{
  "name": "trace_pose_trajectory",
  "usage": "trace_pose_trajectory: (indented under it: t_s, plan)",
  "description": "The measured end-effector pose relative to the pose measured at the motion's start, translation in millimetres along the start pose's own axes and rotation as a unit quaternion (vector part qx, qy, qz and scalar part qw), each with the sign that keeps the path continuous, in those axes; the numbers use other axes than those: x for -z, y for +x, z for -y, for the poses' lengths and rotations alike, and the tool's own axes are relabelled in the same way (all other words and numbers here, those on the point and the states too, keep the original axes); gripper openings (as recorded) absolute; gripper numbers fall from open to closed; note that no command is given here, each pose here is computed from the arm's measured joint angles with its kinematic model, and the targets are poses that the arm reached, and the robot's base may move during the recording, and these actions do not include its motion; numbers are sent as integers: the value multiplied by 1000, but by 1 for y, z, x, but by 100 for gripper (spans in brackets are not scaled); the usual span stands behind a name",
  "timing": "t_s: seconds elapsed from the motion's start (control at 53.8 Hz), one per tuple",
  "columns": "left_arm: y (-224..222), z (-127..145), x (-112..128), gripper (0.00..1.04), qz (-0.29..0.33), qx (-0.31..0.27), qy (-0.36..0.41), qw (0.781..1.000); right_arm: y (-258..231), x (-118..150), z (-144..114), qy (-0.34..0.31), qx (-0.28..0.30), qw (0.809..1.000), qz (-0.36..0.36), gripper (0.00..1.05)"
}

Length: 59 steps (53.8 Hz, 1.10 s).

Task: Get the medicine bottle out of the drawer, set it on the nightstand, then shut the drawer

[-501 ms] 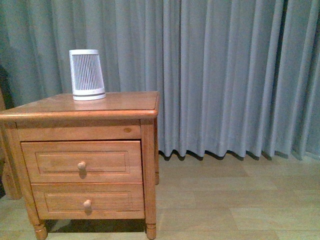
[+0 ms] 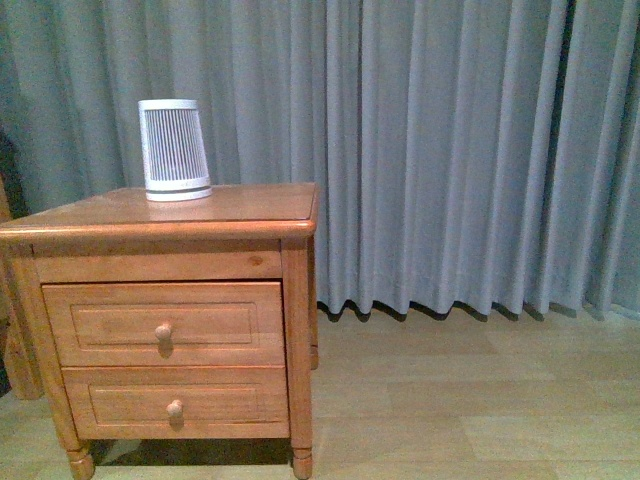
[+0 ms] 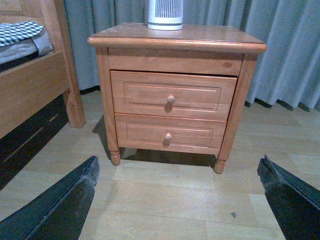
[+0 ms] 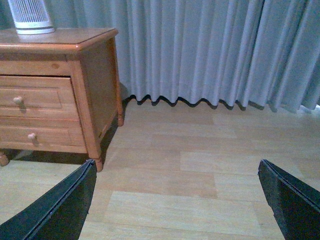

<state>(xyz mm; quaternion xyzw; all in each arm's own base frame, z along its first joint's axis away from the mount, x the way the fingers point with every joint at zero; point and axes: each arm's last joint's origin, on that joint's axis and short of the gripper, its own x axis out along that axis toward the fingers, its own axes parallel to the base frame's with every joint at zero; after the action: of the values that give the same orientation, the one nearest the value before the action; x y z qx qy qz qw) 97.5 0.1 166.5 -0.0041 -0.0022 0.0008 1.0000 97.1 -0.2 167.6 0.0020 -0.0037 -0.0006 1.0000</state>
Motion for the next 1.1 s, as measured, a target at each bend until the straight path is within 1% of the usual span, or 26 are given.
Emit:
trace_pose_trajectory:
  t_s: [1.096]
  plan:
    - [0, 0, 1, 98, -6, 2, -1, 1000, 0, 0, 0, 0, 0, 1000, 0, 98]
